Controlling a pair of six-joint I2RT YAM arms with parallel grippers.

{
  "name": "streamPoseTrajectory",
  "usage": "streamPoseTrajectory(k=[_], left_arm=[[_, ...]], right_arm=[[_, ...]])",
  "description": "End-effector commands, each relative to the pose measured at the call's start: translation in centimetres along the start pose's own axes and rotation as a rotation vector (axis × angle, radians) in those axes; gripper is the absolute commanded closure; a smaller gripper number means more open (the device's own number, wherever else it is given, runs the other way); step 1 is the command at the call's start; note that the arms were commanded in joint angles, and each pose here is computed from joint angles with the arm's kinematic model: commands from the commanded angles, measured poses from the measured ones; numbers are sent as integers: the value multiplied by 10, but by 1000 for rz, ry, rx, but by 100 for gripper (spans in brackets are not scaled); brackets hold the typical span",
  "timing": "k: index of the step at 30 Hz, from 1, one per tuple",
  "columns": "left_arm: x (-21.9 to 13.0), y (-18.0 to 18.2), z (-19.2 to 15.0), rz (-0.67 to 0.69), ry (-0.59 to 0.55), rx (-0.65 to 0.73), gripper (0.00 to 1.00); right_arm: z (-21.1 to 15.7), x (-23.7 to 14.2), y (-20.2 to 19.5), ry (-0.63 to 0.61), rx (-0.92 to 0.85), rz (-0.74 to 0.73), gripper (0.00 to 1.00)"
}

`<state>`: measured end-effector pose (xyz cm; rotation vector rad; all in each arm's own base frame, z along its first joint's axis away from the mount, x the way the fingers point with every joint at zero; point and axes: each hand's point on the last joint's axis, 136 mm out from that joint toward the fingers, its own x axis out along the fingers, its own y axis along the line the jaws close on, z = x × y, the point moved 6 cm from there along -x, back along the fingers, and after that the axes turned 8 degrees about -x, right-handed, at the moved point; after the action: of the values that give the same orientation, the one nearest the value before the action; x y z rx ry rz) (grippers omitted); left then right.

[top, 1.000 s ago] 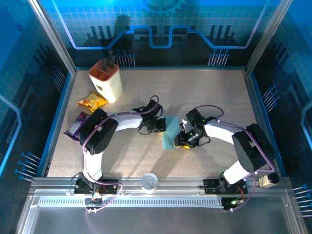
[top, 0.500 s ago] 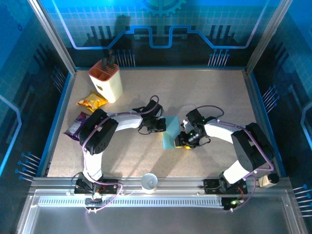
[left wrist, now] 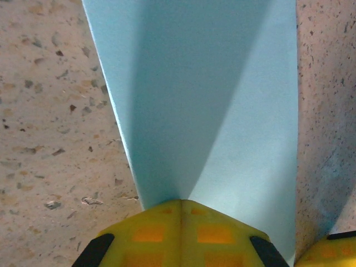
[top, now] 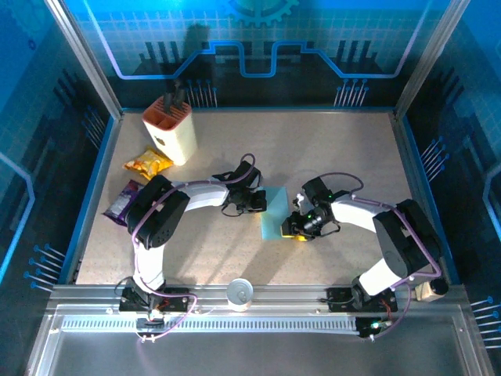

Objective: Fold a paper plane with a square sheet of paper (fold left side to right side)

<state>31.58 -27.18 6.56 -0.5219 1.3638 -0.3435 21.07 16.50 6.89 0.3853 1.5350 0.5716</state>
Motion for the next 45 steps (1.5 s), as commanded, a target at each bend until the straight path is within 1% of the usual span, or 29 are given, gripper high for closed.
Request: streamPoseTrajectory(k=[1, 11, 20, 25, 31, 39, 45], left_arm=[[1, 15, -15, 77, 39, 7, 100], [0, 15, -15, 71, 38, 6, 100], [-1, 15, -16, 70, 37, 10, 100], [-1, 14, -15, 68, 35, 11, 100], [0, 14, -16, 63, 38, 13, 100], [-1, 12, -15, 48, 34, 29, 100], [-1, 11, -14, 47, 30, 39, 100]], right_arm=[[-12, -1, -11, 29, 79, -26, 55], [-4, 3, -6, -7, 93, 81, 57], [7, -10, 4, -88, 56, 132, 57], [9, -14, 6, -91, 44, 135, 57], [12, -6, 2, -79, 58, 149, 57], [36, -10, 5, -139, -19, 152, 58], [56, -5, 2, -152, -41, 199, 59]])
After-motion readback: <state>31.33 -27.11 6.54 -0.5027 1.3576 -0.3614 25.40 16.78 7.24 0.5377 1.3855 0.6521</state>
